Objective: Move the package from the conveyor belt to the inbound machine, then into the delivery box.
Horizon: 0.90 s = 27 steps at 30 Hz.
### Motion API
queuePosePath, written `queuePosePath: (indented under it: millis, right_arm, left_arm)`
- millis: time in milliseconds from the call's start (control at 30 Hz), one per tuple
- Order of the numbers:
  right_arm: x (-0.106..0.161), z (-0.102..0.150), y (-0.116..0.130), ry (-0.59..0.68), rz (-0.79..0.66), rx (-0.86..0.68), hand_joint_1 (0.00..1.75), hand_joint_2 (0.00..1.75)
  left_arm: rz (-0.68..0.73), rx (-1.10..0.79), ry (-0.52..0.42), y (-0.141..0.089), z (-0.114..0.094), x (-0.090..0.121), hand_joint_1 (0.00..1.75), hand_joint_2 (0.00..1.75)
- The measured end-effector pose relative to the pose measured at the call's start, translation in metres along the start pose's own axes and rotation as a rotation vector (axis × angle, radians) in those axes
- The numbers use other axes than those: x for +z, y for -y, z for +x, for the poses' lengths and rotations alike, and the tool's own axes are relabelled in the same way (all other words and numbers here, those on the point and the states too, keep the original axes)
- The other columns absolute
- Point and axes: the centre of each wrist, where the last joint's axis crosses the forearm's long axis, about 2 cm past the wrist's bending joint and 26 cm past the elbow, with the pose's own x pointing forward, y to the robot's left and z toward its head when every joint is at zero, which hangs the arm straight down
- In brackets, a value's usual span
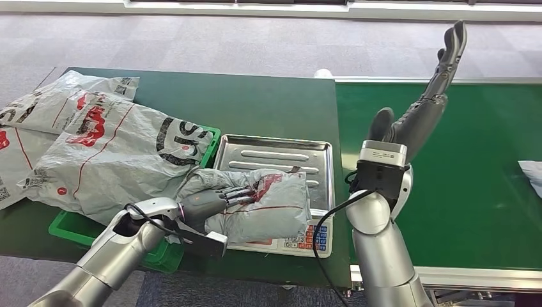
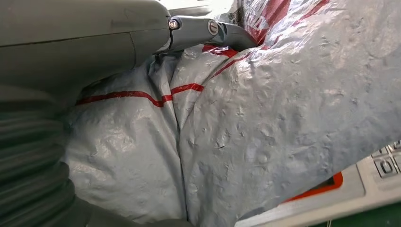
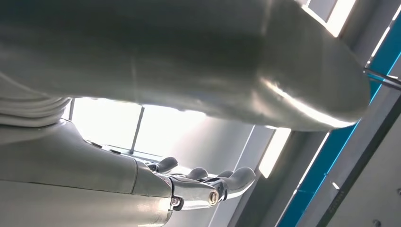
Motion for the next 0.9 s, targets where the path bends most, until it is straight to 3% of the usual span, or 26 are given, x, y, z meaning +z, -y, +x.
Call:
queuePosePath:
  millis: [33,533,900]
  right_arm:
    - [0.000,0.000,0.000,-0.002,0.001,0.000,0.00,0.00]
    - [0.002,0.000,0.000,-0.010,0.012,0.006,0.00,0.00]
    - [0.014,-0.003,0.005,-0.032,0.045,0.019,0.00,0.00]
  left_arm:
    - [-0.012,0.002,0.001,0.000,-0.001,0.001,1.75,1.75]
    - [-0.032,0.011,0.022,-0.017,-0.010,0.005,1.75,1.75]
    - [0.228,0.019,0.121,-0.021,0.002,0.020,1.75,1.75]
